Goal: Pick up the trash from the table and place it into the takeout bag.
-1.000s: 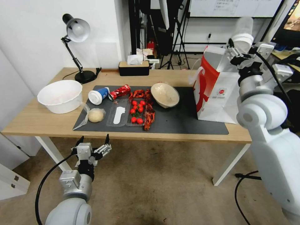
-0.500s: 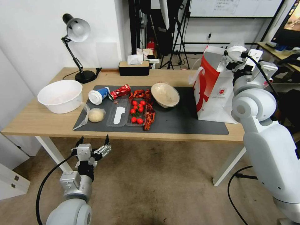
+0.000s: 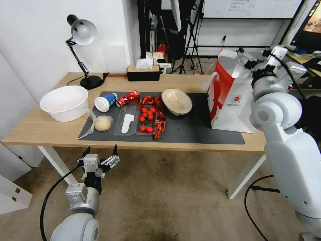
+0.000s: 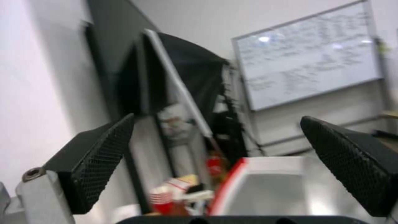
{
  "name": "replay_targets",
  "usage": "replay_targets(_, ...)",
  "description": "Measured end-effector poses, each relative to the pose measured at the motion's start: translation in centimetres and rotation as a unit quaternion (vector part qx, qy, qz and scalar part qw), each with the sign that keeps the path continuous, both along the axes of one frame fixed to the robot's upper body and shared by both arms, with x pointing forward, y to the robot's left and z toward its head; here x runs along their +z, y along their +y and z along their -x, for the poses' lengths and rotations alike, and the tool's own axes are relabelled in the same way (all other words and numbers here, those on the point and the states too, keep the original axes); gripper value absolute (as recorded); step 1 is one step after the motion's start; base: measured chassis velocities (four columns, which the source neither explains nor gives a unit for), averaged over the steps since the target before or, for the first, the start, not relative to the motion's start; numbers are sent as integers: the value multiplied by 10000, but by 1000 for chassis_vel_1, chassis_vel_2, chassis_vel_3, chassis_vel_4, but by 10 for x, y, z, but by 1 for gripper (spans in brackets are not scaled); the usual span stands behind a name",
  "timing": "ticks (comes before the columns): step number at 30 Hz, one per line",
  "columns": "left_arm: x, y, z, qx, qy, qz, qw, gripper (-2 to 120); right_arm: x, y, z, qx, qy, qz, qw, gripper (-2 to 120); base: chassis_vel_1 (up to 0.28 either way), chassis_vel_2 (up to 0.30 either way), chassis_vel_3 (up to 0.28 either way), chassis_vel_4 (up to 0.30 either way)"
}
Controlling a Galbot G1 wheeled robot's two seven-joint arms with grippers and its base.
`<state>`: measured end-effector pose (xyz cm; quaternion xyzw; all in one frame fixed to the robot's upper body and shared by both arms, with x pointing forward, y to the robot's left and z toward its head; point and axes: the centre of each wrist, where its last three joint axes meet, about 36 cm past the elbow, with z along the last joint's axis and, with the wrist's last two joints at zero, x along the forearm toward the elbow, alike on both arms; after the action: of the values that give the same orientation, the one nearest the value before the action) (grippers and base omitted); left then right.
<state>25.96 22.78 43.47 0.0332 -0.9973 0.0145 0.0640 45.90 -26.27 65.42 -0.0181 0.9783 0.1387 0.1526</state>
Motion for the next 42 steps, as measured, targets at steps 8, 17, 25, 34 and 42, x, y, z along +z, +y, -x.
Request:
replay_targets(8, 0, 1, 0, -3, 3, 1, 10000, 100, -42, 13, 48, 1266, -300, 346, 9909, 100, 0, 0, 0, 0)
replay_targets(17, 0, 2, 0, -11, -8, -10, 10000, 100, -100, 24, 103, 1597, -216, 1057, 9813, 100, 0, 0, 0, 0)
replay_targets(25, 0, 4, 1, -13, -20, -19, 10000, 100, -133, 31, 132, 914, 274, 1386, 9857, 100, 0, 0, 0, 0)
replay_targets(34, 0, 5, 0, -28, -40, 6, 10000, 100, -187, 41, 159, 379, 751, 1414, 9864, 100, 0, 0, 0, 0)
replay_targets(42, 1, 6, -1, -42, -55, 10, 10000, 100, -250, 53, 195, 147, 1287, 1349, 9824, 100, 0, 0, 0, 0)
